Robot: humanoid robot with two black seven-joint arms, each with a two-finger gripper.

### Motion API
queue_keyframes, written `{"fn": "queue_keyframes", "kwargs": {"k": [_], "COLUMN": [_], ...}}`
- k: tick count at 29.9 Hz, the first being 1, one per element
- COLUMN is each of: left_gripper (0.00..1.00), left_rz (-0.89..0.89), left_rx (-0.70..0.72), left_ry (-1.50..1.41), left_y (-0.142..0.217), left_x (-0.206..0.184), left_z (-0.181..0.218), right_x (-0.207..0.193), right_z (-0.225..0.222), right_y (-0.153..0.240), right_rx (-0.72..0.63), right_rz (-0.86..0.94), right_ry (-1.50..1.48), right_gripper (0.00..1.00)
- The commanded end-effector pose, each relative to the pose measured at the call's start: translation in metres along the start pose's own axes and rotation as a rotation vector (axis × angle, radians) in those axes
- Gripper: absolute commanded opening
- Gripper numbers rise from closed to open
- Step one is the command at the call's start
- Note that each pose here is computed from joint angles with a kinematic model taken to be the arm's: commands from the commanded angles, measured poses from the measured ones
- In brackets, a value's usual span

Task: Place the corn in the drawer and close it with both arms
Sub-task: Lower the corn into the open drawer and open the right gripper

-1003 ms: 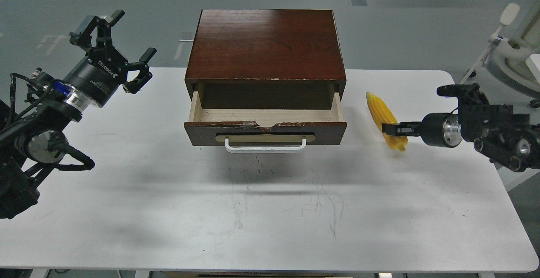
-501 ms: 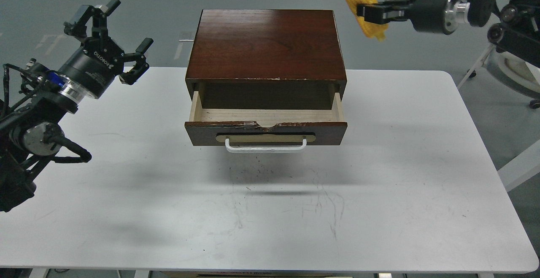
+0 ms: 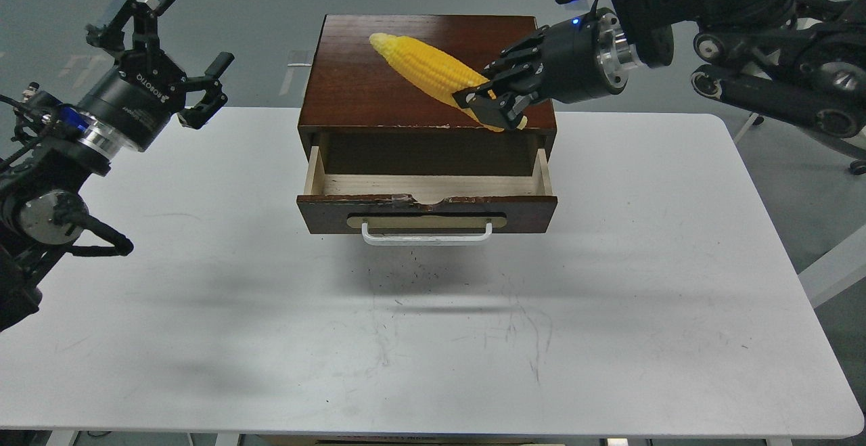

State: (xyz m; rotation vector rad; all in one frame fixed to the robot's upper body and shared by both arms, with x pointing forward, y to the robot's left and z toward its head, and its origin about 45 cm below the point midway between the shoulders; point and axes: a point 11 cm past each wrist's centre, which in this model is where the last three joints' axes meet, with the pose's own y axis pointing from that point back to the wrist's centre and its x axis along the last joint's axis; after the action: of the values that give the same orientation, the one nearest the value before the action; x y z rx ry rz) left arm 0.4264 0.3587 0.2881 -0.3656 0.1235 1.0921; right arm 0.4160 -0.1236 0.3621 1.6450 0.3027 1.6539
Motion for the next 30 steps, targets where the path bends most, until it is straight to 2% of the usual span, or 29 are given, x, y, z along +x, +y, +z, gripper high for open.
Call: {"fn": "queue_keyframes", "kwargs": {"k": [1,12,18,23,24,30], "left_gripper": [1.0,1.0,1.0,1.0,1.0,1.0], "left_rz": [-0.001,0.009,0.011,0.012,0.012,0.012], "left_rx": [0.0,0.003,0.002,0.004,0.004,0.003], "left_ry": [0.0,-0.016,-0.02,-0.02,-0.02,-0.019], "left_y": [0.0,0.004,0.004,0.005,0.005,0.005], "left_x": [0.0,0.005,0.006,0.006,0.006,0.006], "left_z": [0.0,0.005,0.007,0.006,0.006,0.006], "right_x": [-0.011,-0.017,-0.03,-0.034,-0.034,-0.032], "right_z": [-0.007,-0.011,-0.018,-0.013,-0.013,-0.014], "right_y": [-0.014,-0.051,-0.062,-0.063,-0.063,-0.062], "right_rx": [0.019,0.036,0.063,0.05,0.05,0.052], "right_rz": [-0.031,-0.073,-0.084,-0.084,-0.084,-0.073], "right_ry": [0.146,0.27,0.245,0.235,0.233,0.224], "right_gripper": [0.09,0.1,0.2,0.46,0.56,0.76]}}
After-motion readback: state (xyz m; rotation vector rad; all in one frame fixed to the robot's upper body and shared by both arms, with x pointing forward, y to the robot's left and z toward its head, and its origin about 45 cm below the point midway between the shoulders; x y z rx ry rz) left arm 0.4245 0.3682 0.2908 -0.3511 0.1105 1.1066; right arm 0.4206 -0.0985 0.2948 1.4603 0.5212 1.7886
